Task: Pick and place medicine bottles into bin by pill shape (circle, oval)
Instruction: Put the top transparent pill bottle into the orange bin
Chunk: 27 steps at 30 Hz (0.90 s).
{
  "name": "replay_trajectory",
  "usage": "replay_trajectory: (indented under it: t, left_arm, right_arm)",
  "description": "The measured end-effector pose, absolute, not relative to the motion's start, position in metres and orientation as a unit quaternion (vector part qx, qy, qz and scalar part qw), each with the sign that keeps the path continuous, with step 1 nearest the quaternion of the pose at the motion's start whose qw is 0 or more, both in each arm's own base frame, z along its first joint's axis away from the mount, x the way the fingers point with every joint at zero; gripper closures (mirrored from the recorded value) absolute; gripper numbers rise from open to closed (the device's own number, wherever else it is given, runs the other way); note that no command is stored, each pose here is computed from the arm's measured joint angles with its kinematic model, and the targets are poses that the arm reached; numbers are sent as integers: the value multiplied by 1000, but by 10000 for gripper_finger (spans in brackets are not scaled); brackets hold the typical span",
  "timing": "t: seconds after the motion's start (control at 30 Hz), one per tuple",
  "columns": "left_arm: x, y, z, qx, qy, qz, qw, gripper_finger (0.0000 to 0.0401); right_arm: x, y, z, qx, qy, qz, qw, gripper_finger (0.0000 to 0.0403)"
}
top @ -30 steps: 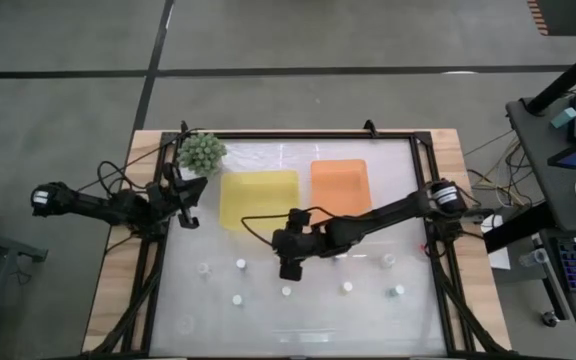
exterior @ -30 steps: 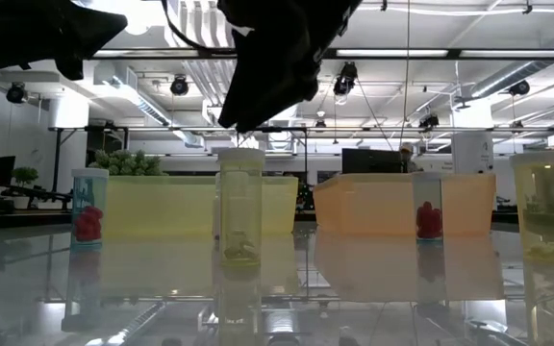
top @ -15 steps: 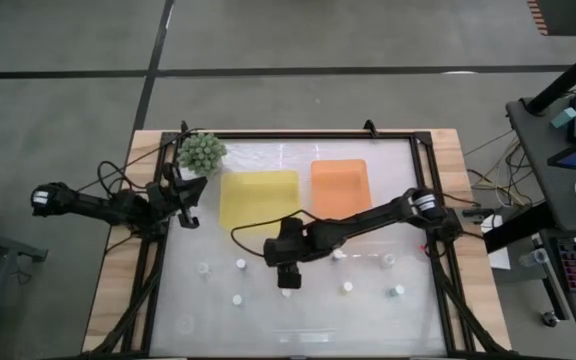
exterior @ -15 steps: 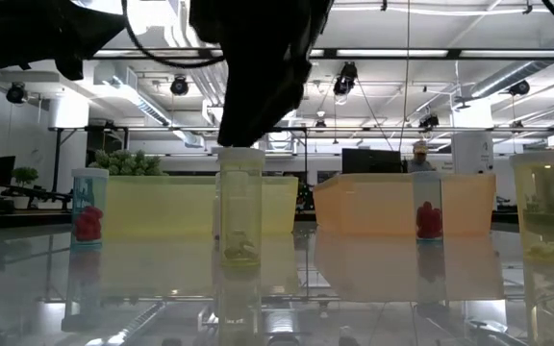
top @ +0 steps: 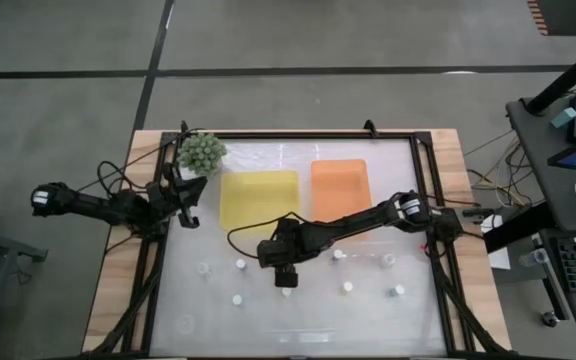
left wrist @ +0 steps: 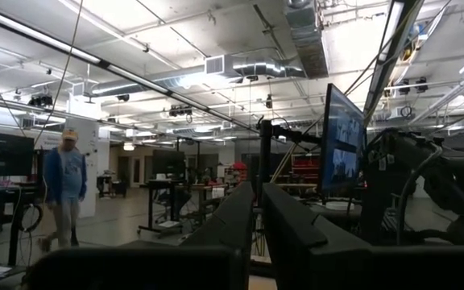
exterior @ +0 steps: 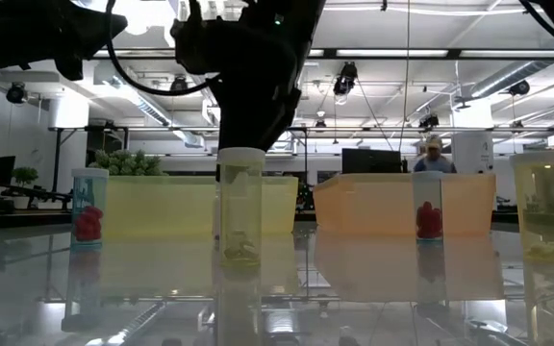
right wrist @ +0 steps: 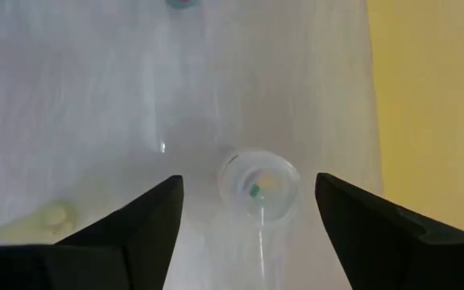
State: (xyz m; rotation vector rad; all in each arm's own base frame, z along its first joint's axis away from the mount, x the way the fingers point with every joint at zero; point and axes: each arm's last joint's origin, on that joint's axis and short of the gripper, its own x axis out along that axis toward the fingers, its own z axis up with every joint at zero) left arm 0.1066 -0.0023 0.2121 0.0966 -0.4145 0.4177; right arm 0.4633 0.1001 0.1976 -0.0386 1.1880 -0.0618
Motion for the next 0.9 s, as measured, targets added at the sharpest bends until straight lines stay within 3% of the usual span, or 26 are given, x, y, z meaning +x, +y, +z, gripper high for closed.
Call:
replay_trajectory:
  t: [0.9]
  left_arm:
    - [107, -2, 212, 48, -205, 205, 956, 386]
  right_arm:
    - [463, 94, 187, -16, 565, -39, 824, 265]
